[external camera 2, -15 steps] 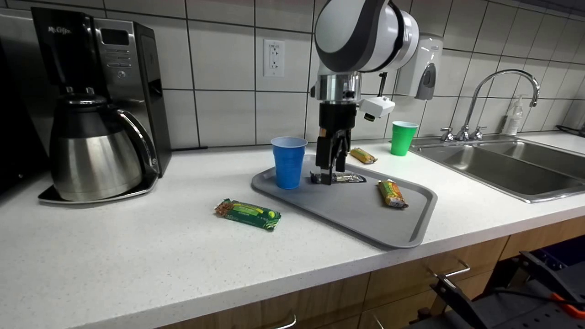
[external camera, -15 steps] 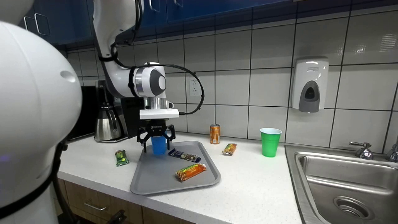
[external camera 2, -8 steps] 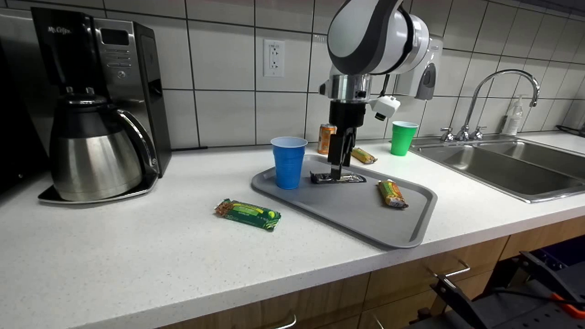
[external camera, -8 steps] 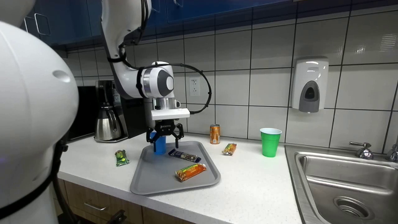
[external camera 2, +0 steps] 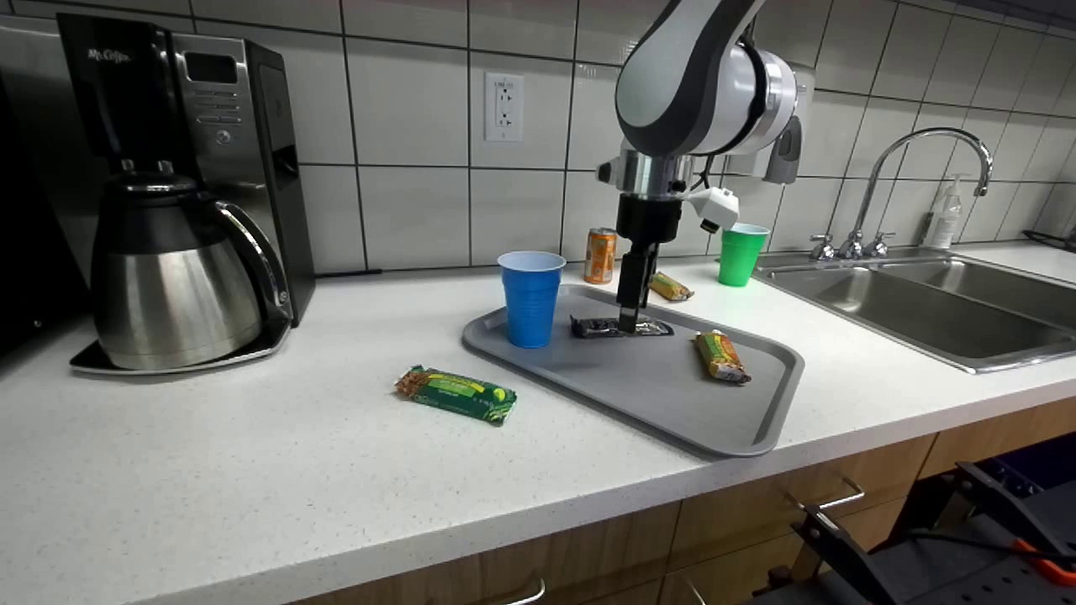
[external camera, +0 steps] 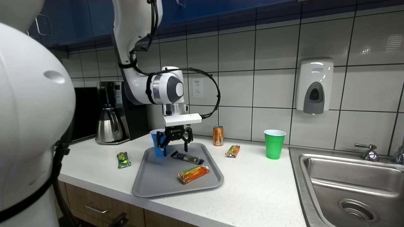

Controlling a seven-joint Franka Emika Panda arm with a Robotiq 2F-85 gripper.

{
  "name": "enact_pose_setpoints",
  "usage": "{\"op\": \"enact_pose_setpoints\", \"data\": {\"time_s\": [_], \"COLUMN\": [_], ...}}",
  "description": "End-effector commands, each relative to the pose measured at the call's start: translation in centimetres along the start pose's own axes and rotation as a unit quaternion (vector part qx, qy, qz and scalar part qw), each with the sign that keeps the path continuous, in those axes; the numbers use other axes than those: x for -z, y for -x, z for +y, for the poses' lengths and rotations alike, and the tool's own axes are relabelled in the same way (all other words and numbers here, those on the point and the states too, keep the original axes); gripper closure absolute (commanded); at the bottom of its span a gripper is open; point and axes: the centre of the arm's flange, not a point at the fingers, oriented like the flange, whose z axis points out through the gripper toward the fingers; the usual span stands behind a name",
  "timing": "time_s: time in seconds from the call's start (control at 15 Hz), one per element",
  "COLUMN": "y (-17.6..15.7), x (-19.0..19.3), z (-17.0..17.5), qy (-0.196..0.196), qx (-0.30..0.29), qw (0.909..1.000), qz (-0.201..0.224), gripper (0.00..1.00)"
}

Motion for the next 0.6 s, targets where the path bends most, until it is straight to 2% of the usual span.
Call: {"op": "enact_pose_setpoints", "data": {"time_s": [0.0, 0.53], "y": [-0.6, -1.9], "x": [-0.5, -1.2], "z": [1.8, 3.5], "qy": [0.008, 0.02], "qx": [0.031, 0.089], "qw": [0.9994, 0.9957], "qz": [0.015, 0.015], "gripper": [0.0, 0.0]}}
